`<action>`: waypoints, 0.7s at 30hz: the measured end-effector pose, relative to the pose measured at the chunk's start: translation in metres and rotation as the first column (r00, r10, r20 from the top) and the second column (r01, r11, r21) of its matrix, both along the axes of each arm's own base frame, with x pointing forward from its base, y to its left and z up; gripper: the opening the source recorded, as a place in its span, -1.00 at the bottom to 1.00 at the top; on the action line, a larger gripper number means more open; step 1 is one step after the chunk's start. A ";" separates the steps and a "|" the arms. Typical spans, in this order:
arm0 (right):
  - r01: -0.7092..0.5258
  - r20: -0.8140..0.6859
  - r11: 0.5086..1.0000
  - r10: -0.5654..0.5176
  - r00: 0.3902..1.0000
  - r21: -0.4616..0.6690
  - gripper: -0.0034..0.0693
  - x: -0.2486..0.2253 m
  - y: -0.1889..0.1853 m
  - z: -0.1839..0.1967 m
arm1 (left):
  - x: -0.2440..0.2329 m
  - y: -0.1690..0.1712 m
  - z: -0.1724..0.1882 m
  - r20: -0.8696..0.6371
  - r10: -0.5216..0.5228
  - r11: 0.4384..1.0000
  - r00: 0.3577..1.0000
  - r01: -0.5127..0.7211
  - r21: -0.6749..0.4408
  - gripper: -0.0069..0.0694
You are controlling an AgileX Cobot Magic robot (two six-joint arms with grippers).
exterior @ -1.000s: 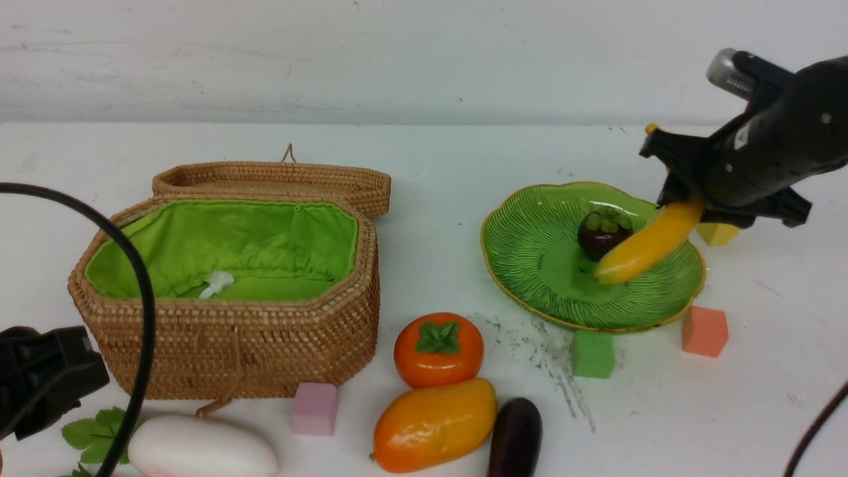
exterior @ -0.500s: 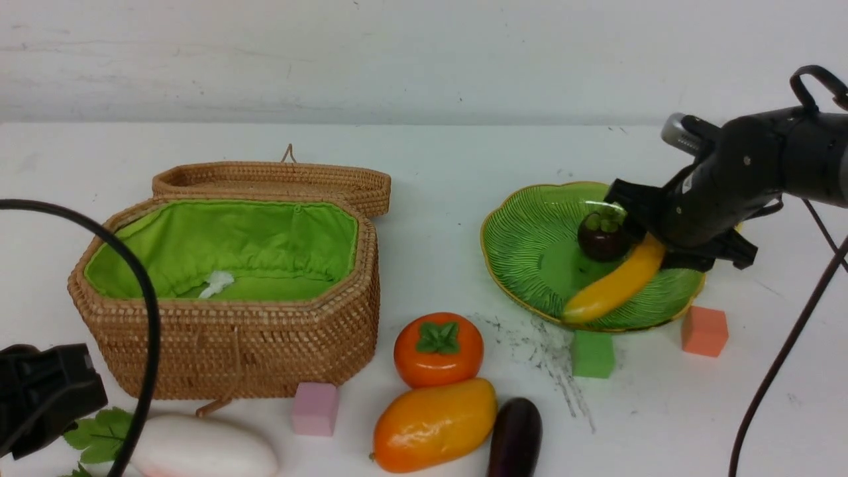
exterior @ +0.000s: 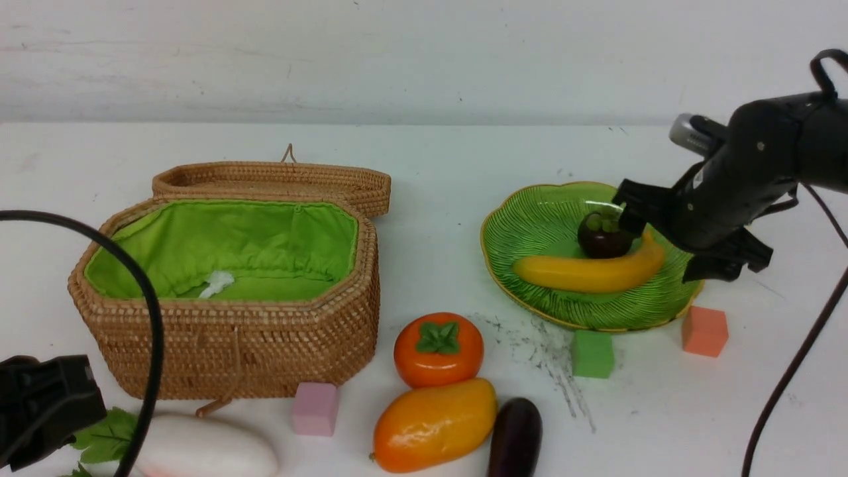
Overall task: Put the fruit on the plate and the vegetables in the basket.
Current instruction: Use the right arm to grab a banana and put it into the right plate, then grab a tomato with your right arm and place it on the plate on the right.
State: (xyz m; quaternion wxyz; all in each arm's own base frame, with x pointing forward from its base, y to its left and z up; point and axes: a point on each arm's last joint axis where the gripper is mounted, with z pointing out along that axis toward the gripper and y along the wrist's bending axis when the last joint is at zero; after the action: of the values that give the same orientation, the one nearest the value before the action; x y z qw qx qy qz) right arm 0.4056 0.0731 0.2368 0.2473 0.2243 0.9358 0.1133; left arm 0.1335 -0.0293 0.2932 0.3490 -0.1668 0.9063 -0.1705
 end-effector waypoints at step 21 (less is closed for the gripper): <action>-0.677 0.082 0.734 0.673 0.735 0.054 0.67 -0.082 0.100 0.072 | 0.000 0.000 0.000 0.001 0.000 1.000 1.000 0.000 -0.002 -0.19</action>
State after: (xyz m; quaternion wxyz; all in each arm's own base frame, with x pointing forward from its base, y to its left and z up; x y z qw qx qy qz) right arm 0.3236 0.1733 0.3089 0.2068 -0.1239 0.9406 0.2391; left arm 0.1335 -0.0294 0.2933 0.3493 -0.1671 0.9059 -0.1715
